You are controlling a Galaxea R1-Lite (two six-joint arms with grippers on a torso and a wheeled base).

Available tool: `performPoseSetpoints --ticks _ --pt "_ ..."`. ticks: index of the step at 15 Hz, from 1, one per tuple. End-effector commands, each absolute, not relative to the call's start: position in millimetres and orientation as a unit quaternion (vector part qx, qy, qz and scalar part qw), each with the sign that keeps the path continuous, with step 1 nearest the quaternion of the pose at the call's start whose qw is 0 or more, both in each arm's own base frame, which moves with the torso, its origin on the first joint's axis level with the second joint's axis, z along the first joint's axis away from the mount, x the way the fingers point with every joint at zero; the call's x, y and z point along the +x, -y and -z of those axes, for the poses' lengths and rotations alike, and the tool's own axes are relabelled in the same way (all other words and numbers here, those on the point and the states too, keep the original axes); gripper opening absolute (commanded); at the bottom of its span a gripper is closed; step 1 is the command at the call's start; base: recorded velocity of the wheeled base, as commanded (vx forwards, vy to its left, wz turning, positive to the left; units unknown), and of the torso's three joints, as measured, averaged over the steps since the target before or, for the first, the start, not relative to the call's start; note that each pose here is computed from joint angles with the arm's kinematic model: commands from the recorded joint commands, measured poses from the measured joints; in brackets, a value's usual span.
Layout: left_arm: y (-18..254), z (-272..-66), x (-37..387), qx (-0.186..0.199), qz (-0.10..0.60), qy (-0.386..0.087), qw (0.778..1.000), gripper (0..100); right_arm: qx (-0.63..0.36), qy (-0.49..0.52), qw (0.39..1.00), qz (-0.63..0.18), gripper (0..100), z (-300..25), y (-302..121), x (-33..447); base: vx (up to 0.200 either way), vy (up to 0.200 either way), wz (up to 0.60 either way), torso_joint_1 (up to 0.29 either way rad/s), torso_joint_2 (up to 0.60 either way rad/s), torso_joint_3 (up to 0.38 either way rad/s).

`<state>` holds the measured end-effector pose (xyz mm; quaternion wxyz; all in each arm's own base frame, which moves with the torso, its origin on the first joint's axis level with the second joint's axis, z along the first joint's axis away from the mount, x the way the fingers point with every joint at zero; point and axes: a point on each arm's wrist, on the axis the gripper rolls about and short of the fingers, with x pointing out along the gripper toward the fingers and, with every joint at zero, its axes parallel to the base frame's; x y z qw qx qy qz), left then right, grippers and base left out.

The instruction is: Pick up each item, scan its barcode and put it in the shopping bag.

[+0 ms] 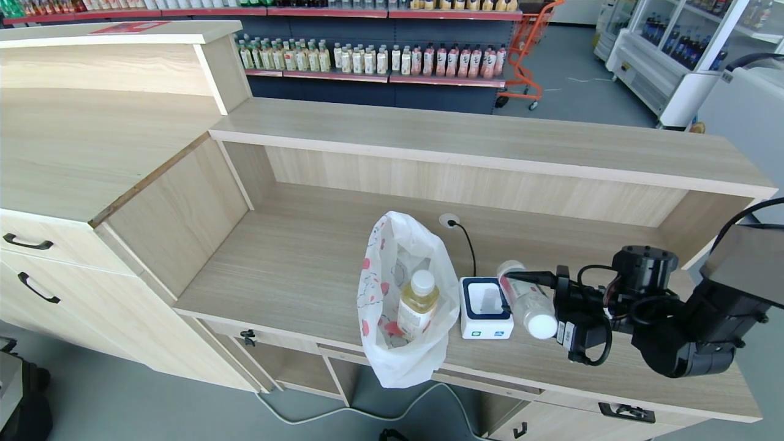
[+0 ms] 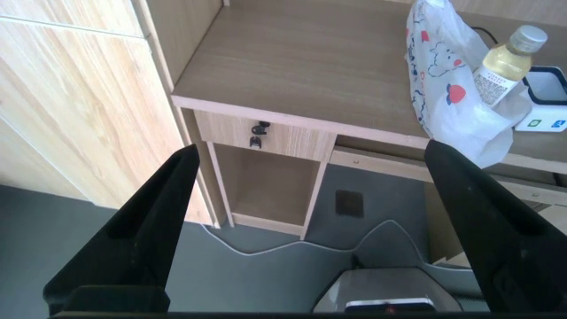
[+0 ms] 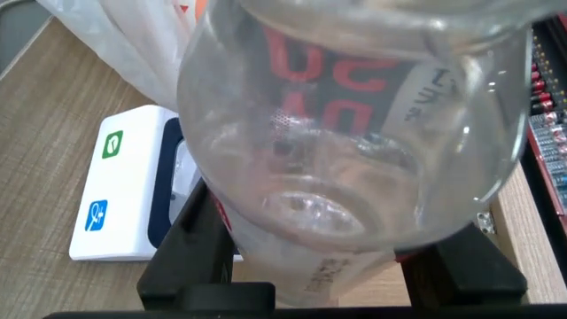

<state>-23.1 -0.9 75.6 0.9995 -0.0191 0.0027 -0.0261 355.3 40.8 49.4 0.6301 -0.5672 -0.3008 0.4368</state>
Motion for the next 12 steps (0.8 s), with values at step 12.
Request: performPoseSetpoints --ticks 12 --pt "0.9 -75.5 -23.1 -0.019 0.026 -0.003 0.999 100 -0.564 0.323 0.616 -0.446 0 -31.5 -62.6 383.1 0.0 0.0 0.0 0.0 0.0 0.0"
